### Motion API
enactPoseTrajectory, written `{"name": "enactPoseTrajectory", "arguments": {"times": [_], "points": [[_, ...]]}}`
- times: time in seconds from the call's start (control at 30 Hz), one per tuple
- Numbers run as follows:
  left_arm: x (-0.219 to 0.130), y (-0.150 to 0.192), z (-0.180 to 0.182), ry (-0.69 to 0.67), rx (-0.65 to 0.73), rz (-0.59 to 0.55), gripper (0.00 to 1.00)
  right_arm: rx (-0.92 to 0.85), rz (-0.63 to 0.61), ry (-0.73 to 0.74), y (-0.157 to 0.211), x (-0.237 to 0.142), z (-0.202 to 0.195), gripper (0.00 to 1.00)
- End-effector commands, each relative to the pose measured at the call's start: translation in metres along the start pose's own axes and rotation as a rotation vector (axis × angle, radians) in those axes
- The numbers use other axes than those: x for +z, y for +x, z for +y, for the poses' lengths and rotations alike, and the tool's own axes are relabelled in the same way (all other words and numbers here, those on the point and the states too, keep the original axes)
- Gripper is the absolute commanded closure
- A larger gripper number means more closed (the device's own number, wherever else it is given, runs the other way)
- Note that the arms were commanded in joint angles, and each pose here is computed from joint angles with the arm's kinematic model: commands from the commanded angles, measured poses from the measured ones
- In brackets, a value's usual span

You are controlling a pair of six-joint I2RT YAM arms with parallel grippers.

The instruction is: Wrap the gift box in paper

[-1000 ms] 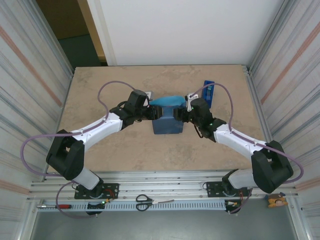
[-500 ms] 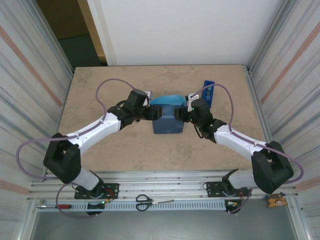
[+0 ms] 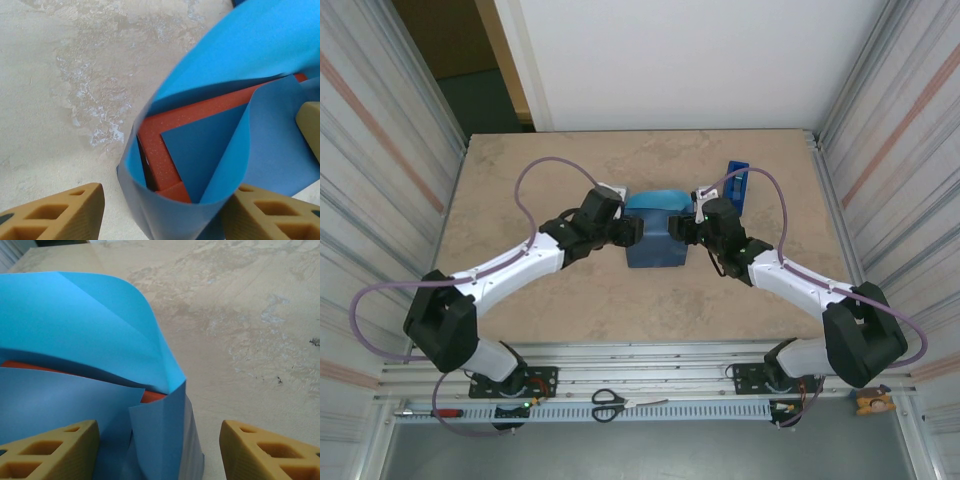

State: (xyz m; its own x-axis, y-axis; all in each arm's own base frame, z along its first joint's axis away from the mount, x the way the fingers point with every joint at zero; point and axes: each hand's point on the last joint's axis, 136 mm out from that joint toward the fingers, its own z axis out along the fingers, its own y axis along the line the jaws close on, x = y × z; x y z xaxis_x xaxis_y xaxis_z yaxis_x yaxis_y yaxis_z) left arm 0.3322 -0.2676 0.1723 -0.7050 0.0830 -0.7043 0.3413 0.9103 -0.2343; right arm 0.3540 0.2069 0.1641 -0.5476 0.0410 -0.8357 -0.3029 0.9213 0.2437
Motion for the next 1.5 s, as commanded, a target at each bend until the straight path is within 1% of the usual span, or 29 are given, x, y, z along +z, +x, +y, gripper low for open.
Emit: {"name": "enactPoseTrajectory", "arguments": {"times": [0.0,0.1,0.17,0.4,0.5,0.63,0.7,0.87,1.13,1.2,1.23,1.37,1.43,1.47], "points": [[0.006,0.001,0.006,-0.045,0.024,-0.017,0.4,-0.01,0.106,0.092,0.031,-0.001,-0.021,0.37],[0.007,0.001,0.004,-0.042,0.027,-0.025,0.44,-0.011,0.103,0.096,0.031,-0.002,-0.022,0.37],[0.007,0.0,0.005,-0.053,0.029,-0.037,0.49,-0.012,0.106,0.096,0.032,-0.001,-0.022,0.37],[-0.001,-0.012,0.008,-0.094,0.028,-0.132,0.51,-0.021,0.113,0.104,0.033,-0.002,-0.022,0.37],[-0.003,-0.014,0.013,-0.124,0.031,-0.166,0.54,-0.021,0.116,0.105,0.035,-0.001,-0.023,0.37],[-0.003,-0.013,0.012,-0.111,0.046,-0.185,0.59,-0.026,0.121,0.109,0.036,-0.002,-0.024,0.37],[-0.002,-0.012,0.013,-0.111,0.05,-0.187,0.63,-0.028,0.122,0.109,0.037,-0.002,-0.024,0.37],[-0.002,-0.01,0.011,-0.095,0.054,-0.18,0.7,-0.028,0.12,0.106,0.035,-0.002,-0.023,0.37],[-0.004,-0.015,0.011,-0.09,0.04,-0.191,0.73,-0.032,0.12,0.107,0.035,-0.003,-0.021,0.37],[-0.006,-0.017,0.011,-0.094,0.036,-0.203,0.72,-0.034,0.122,0.106,0.036,-0.002,-0.021,0.37],[-0.008,-0.019,0.012,-0.098,0.029,-0.212,0.67,-0.034,0.121,0.106,0.035,-0.002,-0.02,0.37],[-0.012,-0.028,0.011,-0.099,0.03,-0.246,0.66,-0.037,0.123,0.105,0.036,-0.002,-0.02,0.37],[-0.012,-0.03,0.01,-0.098,0.041,-0.249,0.67,-0.039,0.123,0.103,0.035,-0.001,-0.019,0.37],[-0.012,-0.03,0.009,-0.099,0.046,-0.248,0.7,-0.039,0.123,0.104,0.035,-0.001,-0.019,0.37]]}}
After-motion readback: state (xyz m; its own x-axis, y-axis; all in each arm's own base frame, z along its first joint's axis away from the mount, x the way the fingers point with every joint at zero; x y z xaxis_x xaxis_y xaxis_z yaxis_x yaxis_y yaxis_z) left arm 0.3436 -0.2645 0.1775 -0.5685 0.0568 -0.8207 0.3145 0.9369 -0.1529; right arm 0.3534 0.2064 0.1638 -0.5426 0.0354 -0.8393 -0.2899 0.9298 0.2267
